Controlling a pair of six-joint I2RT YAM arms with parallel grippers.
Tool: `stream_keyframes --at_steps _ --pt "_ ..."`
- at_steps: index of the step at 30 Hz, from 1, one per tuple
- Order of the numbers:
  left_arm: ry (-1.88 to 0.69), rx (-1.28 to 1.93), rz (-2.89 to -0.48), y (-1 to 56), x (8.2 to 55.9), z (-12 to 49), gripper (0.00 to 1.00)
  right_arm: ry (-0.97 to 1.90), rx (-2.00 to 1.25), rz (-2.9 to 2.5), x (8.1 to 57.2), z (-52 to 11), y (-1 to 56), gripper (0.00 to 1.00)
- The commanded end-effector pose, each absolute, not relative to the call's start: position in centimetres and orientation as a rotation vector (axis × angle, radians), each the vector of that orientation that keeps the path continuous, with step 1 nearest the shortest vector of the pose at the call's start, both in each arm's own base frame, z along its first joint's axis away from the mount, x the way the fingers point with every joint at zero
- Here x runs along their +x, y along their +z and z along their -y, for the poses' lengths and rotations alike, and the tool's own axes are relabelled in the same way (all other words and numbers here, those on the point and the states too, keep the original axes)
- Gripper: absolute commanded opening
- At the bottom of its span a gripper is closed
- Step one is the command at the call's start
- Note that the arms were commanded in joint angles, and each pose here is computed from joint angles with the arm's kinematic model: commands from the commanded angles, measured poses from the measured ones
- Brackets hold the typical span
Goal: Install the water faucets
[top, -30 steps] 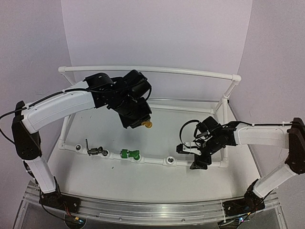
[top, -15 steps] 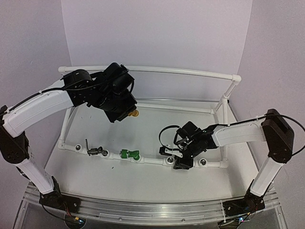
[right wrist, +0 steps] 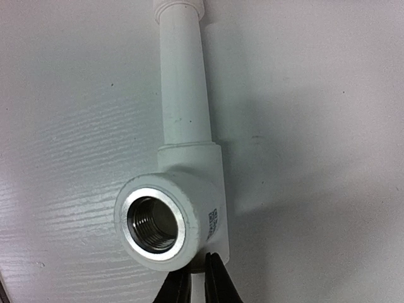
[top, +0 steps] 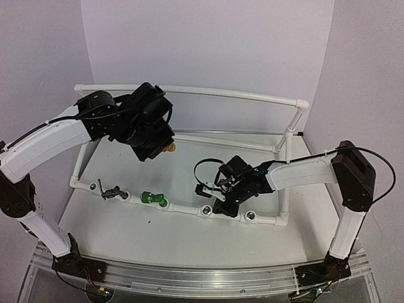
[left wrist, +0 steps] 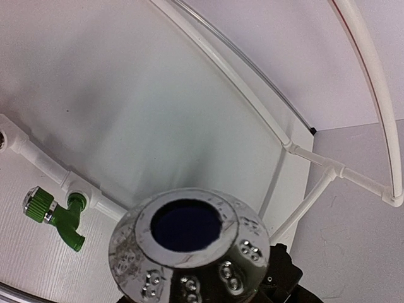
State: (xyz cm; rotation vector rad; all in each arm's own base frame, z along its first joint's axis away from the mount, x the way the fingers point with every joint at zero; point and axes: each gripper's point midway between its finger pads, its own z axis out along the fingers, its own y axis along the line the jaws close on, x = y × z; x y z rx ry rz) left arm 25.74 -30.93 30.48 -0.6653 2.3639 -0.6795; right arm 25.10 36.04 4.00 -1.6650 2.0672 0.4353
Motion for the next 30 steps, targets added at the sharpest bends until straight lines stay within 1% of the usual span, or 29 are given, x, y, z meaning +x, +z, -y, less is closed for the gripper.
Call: stream_keyframes --at_steps 1,2,4,5,6,7,8,9,11,15,17,20,24,30 --pt "-0.686 -0.699 -2.333 31.0 25.7 30.0 0.0 0.554 -1.645 -2.071 24.0 -38.7 3.9 0.12" --pt "-0.682 -0.698 -2.341 30.7 25.7 30.1 0.0 0.586 -1.645 -2.065 23.8 -39.0 4.3 0.16" --pt "-0.666 -0.689 -2.37 30.0 25.7 30.6 0.0 0.636 -1.636 -2.052 23.4 -39.3 5.5 0.28" --pt "-0.651 -0.684 -2.39 29.5 25.6 30.8 0.0 0.652 -1.626 -2.051 23.5 -38.9 6.3 0.36" --pt "-0.634 -0.68 -2.412 29.0 25.6 31.1 0.0 0.662 -1.609 -2.051 23.9 -38.3 7.2 0.47" --pt "-0.619 -0.683 -2.44 28.4 25.4 31.3 0.0 0.666 -1.586 -2.048 24.4 -37.4 8.3 0.62" --pt "-0.61 -0.685 -2.467 27.7 25.1 31.6 0.0 0.659 -1.555 -2.05 25.1 -36.2 9.3 0.72" --pt "-0.605 -0.689 -2.498 27.0 24.9 31.9 0.0 0.635 -1.524 -2.05 26.0 -34.7 10.1 0.75" --pt "-0.587 -0.703 -2.549 25.5 24.4 32.5 0.0 0.55 -1.49 -2.054 27.0 -31.8 11.0 0.78" --pt "-0.604 -0.677 -2.6 24.4 23.2 34.2 0.0 0.425 -1.522 -2.023 25.6 -28.3 11.8 0.85" --pt "-0.603 -0.639 -2.623 24.2 22.7 35.2 0.0 0.369 -1.56 -2.019 24.9 -26.9 11.6 0.87" --pt "-0.551 -0.607 -2.679 22.9 21.8 36.4 0.0 0.308 -1.663 -2.044 23.6 -25.2 9.9 0.87" --pt "-0.586 -0.621 -2.738 20.2 20.3 38.7 0.0 0.279 -1.735 -2.092 22.4 -23.7 7.6 0.86" --pt "-0.686 -0.667 -2.682 19.4 19.6 40.8 0.0 0.263 -1.822 -2.067 20.9 -22.4 6.0 0.85"
